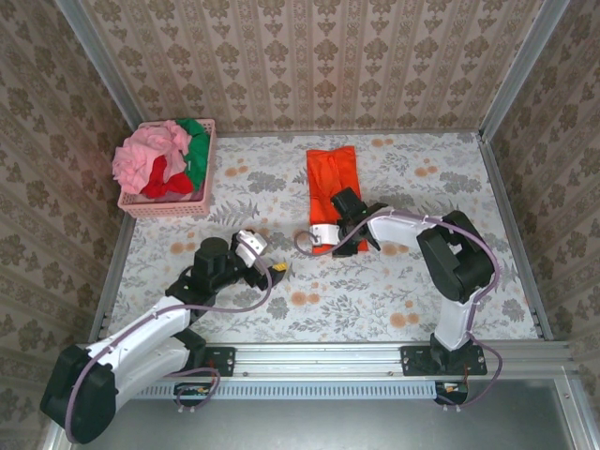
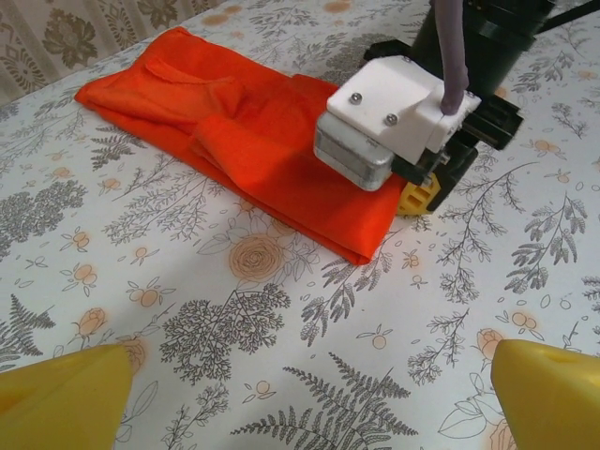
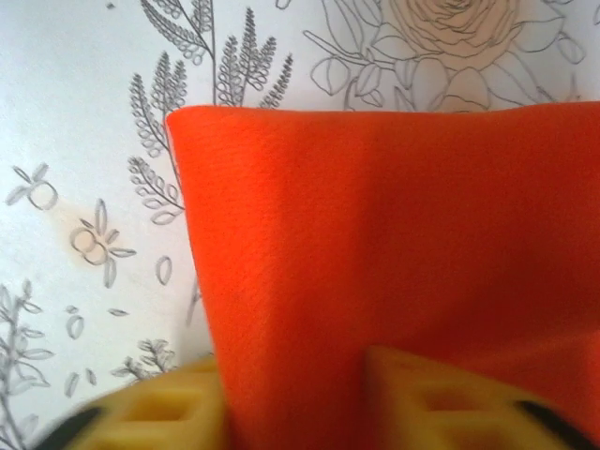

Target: Fold and stack the t-shirts

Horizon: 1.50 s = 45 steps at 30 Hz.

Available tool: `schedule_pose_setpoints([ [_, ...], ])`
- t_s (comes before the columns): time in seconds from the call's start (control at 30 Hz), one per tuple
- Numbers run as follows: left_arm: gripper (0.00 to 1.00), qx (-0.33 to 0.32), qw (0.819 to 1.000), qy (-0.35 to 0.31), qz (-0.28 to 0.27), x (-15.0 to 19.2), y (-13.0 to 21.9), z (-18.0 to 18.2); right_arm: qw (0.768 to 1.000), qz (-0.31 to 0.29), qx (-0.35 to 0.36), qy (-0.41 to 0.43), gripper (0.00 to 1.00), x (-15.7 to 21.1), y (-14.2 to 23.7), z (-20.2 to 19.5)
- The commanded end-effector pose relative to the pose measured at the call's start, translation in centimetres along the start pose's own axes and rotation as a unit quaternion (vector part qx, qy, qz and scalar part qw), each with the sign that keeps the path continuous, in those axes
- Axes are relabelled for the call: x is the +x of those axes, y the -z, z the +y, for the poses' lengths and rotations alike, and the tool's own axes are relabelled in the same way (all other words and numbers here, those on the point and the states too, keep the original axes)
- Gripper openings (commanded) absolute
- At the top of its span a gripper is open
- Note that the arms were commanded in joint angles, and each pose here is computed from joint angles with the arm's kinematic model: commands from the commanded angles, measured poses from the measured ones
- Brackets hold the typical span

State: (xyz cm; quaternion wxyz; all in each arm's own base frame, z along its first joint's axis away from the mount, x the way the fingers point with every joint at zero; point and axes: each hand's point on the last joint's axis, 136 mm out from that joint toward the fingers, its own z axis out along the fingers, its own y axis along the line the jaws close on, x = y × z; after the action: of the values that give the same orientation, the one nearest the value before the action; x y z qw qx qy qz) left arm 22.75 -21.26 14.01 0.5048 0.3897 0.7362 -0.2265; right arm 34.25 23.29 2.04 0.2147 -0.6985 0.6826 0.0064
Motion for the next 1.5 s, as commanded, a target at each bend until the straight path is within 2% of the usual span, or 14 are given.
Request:
schedule_pose_setpoints([
  [0.0,1.0,-0.008,1.0,0.018,0.002,0.3,0.2,0.4,0.998,0.038,0.034,0.019,0.0,1.2,-1.1,-0.5],
  [0.2,1.0,-0.015,0.999,0.034,0.008,0.3,0.2,1.0,0.999,0.02,0.028,0.016,0.0,0.0,1.8,2.8],
  [0.57,1.0,0.006,1.0,0.024,-0.001,-0.2,-0.1,0.4,0.997,0.024,-0.059,-0.037,0.0,-0.6,8.8,13.0],
  [0.77,1.0,0.021,1.0,0.017,-0.005,-0.5,-0.7,0.0,0.996,0.017,-0.078,-0.047,0.0,-1.2,13.6,15.3],
  [0.9,1.0,0.029,1.0,0.008,0.0,-0.7,-1.2,-0.2,0.997,0.026,-0.068,-0.011,0.0,-1.5,15.3,14.2],
  [1.1,1.0,0.045,0.999,-0.001,0.007,-0.8,-2.1,-0.5,0.996,0.042,-0.073,0.024,0.0,-1.7,16.6,9.5],
  [1.27,1.0,0.051,0.999,0.006,0.012,-0.6,-2.7,-0.7,0.993,0.056,-0.1,0.033,0.0,-1.8,15.4,5.3],
  [1.47,1.0,0.051,0.998,0.015,0.019,0.1,-2.8,-0.8,0.992,0.039,-0.11,0.04,0.0,-2.4,13.6,1.2],
])
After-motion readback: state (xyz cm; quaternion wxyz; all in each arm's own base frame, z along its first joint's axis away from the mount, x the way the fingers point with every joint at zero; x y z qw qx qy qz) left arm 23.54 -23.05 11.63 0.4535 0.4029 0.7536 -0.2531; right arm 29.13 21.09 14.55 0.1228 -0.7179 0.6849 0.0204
